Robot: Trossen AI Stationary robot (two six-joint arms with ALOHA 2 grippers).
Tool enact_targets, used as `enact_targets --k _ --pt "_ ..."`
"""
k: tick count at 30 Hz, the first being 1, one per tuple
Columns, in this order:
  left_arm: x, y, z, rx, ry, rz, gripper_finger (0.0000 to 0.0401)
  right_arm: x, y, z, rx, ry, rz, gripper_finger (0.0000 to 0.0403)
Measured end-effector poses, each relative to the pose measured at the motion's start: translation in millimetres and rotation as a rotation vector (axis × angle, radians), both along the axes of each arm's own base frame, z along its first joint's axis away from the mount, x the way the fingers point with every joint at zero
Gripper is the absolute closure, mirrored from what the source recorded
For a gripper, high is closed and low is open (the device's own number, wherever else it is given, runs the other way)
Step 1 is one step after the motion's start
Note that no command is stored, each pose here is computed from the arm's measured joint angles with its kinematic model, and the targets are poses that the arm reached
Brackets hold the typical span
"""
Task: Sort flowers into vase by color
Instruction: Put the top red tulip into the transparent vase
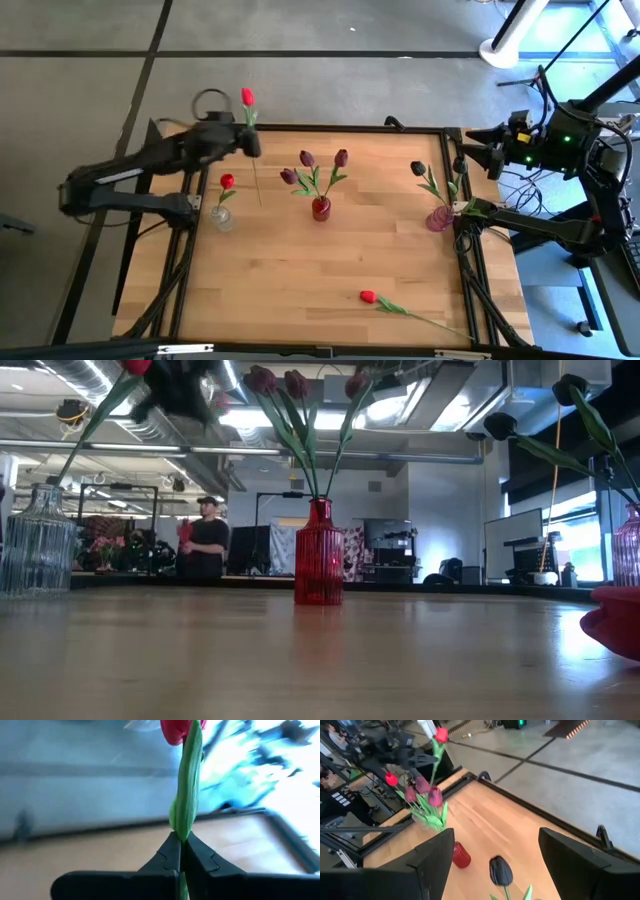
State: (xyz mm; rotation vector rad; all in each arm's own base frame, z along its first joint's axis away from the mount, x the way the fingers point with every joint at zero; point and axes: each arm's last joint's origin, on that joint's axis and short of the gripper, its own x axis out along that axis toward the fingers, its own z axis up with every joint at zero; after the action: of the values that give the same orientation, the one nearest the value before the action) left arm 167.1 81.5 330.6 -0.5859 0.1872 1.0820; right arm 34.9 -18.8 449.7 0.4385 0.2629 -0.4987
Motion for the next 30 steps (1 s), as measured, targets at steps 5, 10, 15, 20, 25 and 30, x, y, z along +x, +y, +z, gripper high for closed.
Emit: enact_targets --k 5,10,15,20,25,30 --pt "-34.4 -24.7 28.2 0.156 -0.069 -0.111 0.0401 1.4 -1.0 4.9 -0.036 -0.042 0.001 0.0114" --pt "-65.6 -36.6 45.8 0.261 -0.155 -0.23 0.0401 2.1 -1.4 7.9 -0.049 -0.071 0.003 0.0114" --pt "-93.8 -50.7 62.1 0.46 -0.217 -0.452 0.0401 2.6 -0.9 8.0 -0.047 -0.073 0.028 0.0114" --pt "-120.9 -59.2 66.4 0.621 -0.185 -0.472 0.0401 2.7 -0.9 7.7 -0.088 -0.05 0.043 0.0114" --pt "-143.7 -69.0 64.8 0.71 -0.202 -0.568 0.0401 4.3 -2.5 7.4 -0.101 -0.034 0.036 0.0114" --pt "-163.4 -81.1 53.4 0.668 -0.266 -0.774 0.0401 6.5 -5.5 7.2 -0.04 -0.05 -0.031 0.0114"
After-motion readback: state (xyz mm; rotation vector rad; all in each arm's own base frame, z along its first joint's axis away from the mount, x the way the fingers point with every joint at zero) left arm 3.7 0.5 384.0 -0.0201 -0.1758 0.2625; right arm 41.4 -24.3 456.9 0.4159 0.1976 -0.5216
